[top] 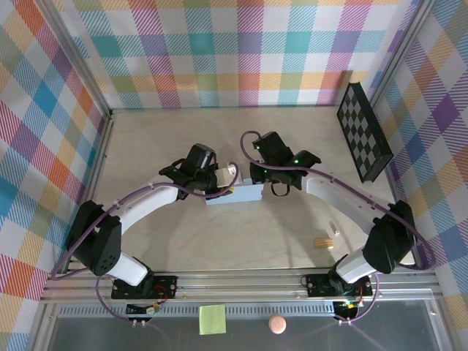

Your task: Fold the paper box

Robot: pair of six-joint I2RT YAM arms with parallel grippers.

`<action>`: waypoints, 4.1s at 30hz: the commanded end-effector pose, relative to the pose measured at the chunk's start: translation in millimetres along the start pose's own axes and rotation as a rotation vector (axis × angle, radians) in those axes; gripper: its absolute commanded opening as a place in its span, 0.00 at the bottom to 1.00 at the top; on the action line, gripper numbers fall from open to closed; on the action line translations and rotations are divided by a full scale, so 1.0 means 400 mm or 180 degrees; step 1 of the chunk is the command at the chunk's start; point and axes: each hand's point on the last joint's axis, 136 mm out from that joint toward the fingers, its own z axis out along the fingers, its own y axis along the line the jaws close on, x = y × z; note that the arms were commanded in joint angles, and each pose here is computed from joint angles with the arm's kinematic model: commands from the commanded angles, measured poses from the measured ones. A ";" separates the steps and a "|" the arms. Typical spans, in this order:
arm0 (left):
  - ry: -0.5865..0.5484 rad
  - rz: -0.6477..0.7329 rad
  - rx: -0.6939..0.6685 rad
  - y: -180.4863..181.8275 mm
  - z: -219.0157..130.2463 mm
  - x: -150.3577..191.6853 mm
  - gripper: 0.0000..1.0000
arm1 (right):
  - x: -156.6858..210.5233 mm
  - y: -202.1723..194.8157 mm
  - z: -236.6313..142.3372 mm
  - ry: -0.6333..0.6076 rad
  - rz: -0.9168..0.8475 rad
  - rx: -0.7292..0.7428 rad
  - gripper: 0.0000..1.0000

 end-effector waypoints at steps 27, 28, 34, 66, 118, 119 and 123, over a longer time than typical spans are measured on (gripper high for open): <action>-0.0223 -0.0515 -0.0133 0.019 -0.042 -0.051 0.51 | 0.189 -0.068 0.131 0.0640 0.0255 0.0134 0.05; -0.0276 -0.0599 -0.0206 0.030 -0.055 -0.063 0.53 | 0.189 -0.068 0.132 0.0642 0.0255 0.0132 0.05; -0.0349 -0.1354 -0.0908 0.124 -0.146 -0.079 0.53 | 0.193 -0.069 0.133 0.0659 0.0266 0.0133 0.05; 0.1042 -0.2913 -0.0882 0.052 -0.214 0.093 0.00 | 0.181 -0.066 0.121 0.0644 0.0239 0.0138 0.04; 0.1173 -0.3306 -0.0703 0.009 -0.159 0.187 0.01 | 0.111 -0.077 0.053 0.0630 0.0239 0.0059 0.07; 0.1073 -0.3311 -0.0740 0.026 -0.168 0.169 0.03 | 0.094 -0.071 0.045 0.0592 0.0227 0.0032 0.08; 0.0706 -0.3342 -0.0884 0.083 -0.206 0.103 0.15 | 0.047 -0.053 0.018 0.0482 0.0237 -0.0091 0.15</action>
